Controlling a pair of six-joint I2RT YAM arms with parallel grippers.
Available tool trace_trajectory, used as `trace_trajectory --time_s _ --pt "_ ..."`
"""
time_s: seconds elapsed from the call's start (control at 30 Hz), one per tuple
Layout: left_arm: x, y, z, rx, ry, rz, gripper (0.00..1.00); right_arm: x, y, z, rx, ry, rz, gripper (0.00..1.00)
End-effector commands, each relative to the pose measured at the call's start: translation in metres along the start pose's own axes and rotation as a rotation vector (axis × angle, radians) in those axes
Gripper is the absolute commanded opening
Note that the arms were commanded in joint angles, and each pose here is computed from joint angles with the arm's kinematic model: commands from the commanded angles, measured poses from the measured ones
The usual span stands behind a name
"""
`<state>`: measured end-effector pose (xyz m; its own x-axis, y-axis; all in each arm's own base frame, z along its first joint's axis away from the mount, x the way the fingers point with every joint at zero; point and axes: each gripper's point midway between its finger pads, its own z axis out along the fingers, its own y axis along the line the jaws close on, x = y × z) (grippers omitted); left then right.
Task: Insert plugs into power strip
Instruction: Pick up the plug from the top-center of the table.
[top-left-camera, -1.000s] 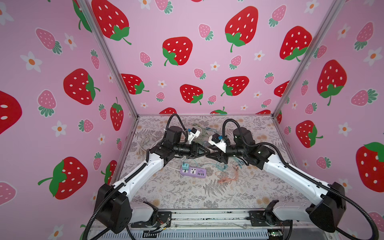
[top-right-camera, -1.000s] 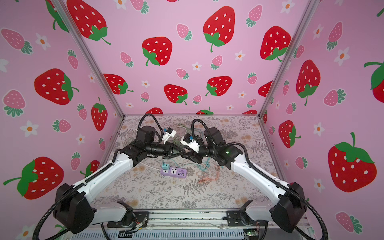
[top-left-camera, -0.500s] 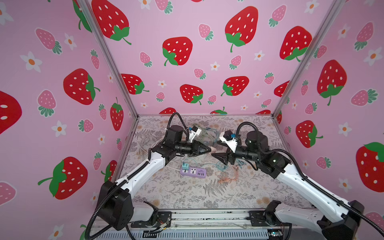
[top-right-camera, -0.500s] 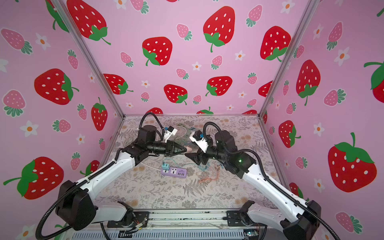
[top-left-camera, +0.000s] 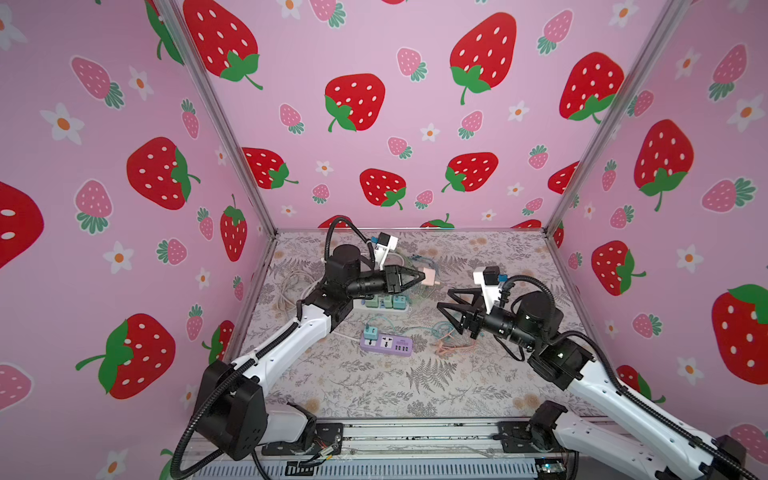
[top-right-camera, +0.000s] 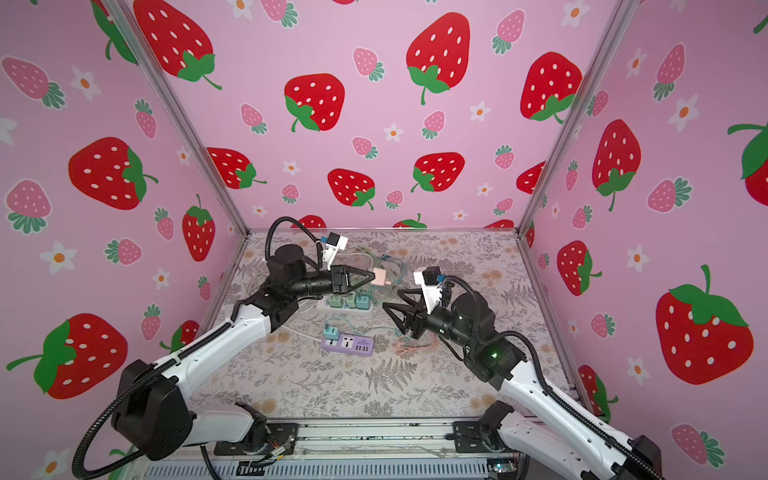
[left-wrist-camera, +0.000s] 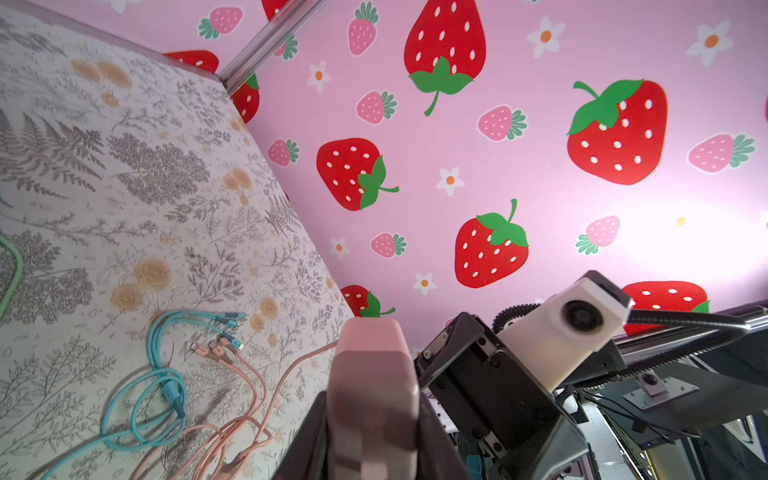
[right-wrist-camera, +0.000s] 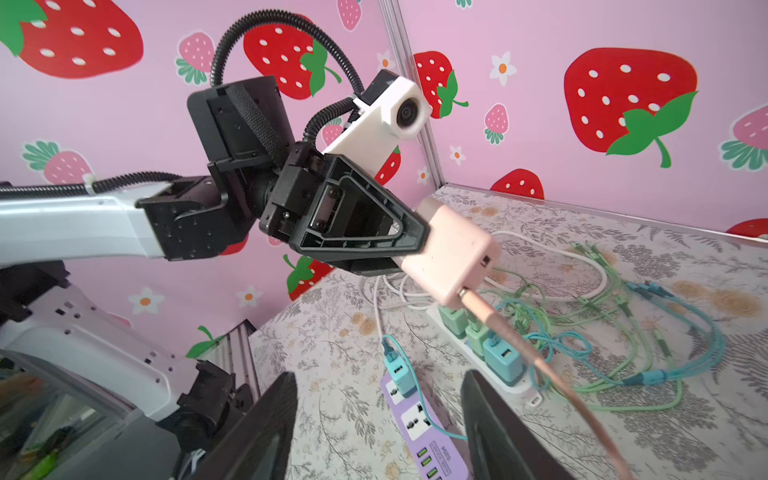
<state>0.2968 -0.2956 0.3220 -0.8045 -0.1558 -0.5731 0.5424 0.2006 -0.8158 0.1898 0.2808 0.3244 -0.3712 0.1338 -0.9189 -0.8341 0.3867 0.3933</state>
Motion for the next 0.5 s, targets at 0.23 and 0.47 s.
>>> trace_trajectory --time_s 0.23,0.47 --pt "-0.02 -0.051 -0.017 0.142 -0.137 0.141 0.0 -0.023 0.002 0.02 -0.098 -0.138 0.209 0.64" --pt "-0.006 -0.045 -0.024 0.104 -0.117 0.158 0.0 -0.035 -0.01 0.028 -0.075 -0.122 0.218 0.6"
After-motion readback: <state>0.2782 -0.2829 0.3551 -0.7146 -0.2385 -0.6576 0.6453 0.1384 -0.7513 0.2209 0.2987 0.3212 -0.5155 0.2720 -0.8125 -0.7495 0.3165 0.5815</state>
